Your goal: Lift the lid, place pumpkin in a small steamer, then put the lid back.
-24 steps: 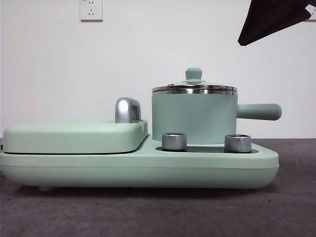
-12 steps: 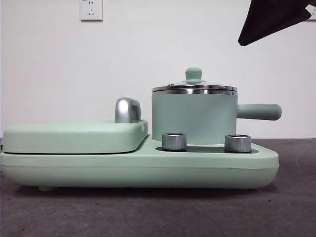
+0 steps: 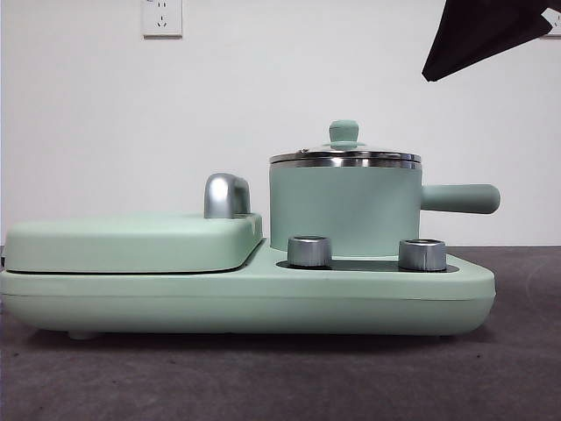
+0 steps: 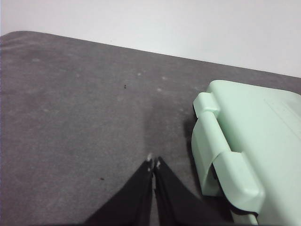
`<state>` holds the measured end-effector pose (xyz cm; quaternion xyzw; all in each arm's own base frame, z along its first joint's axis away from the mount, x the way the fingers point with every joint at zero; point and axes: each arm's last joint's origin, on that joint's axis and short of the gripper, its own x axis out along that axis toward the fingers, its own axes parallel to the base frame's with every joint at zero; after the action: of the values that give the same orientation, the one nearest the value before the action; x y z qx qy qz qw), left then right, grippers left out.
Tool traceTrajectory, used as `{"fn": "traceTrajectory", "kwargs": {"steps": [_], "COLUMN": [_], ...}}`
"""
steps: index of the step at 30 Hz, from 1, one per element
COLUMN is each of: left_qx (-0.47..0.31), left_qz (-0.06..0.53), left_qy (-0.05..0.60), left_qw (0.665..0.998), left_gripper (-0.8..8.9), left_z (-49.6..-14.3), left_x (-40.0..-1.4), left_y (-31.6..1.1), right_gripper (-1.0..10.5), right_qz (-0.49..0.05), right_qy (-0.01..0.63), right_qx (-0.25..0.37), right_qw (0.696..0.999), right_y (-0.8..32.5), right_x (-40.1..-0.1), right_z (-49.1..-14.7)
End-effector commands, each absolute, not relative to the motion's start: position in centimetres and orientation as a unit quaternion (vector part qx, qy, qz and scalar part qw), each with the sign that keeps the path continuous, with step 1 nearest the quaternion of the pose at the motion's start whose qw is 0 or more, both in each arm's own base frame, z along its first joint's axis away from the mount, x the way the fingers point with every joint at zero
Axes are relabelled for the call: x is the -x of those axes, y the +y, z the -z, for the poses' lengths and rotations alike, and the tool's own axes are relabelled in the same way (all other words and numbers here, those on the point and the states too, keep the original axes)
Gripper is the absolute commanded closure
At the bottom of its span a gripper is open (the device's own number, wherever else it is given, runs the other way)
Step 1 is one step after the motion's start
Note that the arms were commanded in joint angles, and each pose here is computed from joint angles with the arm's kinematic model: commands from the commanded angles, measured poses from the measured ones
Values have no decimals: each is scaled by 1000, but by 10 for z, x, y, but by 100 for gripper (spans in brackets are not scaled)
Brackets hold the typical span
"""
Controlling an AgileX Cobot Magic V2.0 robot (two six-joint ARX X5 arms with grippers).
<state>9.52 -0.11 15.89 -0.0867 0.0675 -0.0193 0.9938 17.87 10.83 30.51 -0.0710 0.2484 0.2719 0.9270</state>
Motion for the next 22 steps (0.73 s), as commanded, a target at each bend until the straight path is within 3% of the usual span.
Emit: {"fn": "traceTrajectory", "kwargs": {"steps": [1, 22], "left_qx": [100, 100], "left_qz": [17, 17], "left_qy": [75, 75], "left_qw": [992, 992], "left_gripper": [807, 807], "left_z": [-153, -153], "left_x": [-96, -96], "left_y": [-1, -1], "right_gripper": [926, 926], "right_qz": [-275, -271], "right_qy": [241, 223], "right_qx": [72, 76], "right_qw": [928, 933], "right_y": [110, 106], "right_x": [-179, -176], "right_z": [-308, -313]}}
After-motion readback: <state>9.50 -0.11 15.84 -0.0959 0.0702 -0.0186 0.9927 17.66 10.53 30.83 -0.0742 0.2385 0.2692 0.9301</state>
